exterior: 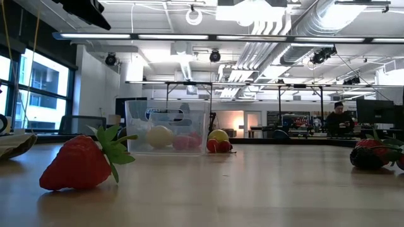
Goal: Pick and placing Produce into tupperware
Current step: Put the strawberry into the transparent bin
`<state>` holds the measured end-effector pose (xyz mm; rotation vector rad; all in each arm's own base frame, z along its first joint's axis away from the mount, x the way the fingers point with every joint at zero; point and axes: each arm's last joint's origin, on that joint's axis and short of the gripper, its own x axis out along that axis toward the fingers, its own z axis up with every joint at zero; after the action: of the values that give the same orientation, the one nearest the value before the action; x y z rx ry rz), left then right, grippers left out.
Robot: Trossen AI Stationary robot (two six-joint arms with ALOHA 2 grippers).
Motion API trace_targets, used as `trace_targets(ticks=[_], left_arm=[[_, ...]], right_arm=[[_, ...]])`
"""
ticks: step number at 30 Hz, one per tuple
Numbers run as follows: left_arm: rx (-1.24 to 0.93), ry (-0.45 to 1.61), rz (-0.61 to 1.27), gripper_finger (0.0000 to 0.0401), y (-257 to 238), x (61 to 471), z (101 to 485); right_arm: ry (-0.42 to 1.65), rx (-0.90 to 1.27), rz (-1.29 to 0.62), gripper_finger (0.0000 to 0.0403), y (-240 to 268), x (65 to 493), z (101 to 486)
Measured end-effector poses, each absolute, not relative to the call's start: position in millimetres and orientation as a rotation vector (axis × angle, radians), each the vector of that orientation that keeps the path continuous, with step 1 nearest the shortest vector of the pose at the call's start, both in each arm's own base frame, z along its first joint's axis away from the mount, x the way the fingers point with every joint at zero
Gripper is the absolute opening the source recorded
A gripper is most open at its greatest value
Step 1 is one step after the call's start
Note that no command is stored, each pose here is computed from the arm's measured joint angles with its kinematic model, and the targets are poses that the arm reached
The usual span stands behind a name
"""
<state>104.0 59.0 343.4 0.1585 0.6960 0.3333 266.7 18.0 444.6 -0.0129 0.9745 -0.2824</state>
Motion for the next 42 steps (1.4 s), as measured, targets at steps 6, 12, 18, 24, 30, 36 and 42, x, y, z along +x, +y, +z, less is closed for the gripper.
trace_targets(ticks=[6,12,18,24,30,36,42], left_arm=[[0.158,0.696,0.333,0.0001,59.0,104.0,343.4],[0.158,0.696,0.333,0.0001,59.0,104.0,343.4],[0.158,0.696,0.333,0.0001,59.0,104.1,343.4],[0.158,0.696,0.333,0.0001,59.0,104.1,343.4],[0.158,0.696,0.333,0.0001,59.0,104.0,343.4],[0.158,0.696,0.333,0.0001,59.0,104.0,343.5],[0.158,0.697,0.333,0.0001,59.0,104.1,343.4]], right_arm=[[0.906,-0.023,-0.294,0.0181,25.5,253.1,435.3],[0.694,0.085,-0.254,0.0181,24.8,220.1,380.2],[0.686,0.333,-0.149,0.0181,22.2,190.5,324.6],[0.900,0.447,-0.008,0.0181,31.5,181.3,268.6],[1.007,0.405,0.115,0.0181,38.5,175.3,231.6],[0.995,0.251,0.165,0.0181,43.4,180.3,214.1],[0.989,0.089,0.205,0.0181,59.8,195.0,197.8]])
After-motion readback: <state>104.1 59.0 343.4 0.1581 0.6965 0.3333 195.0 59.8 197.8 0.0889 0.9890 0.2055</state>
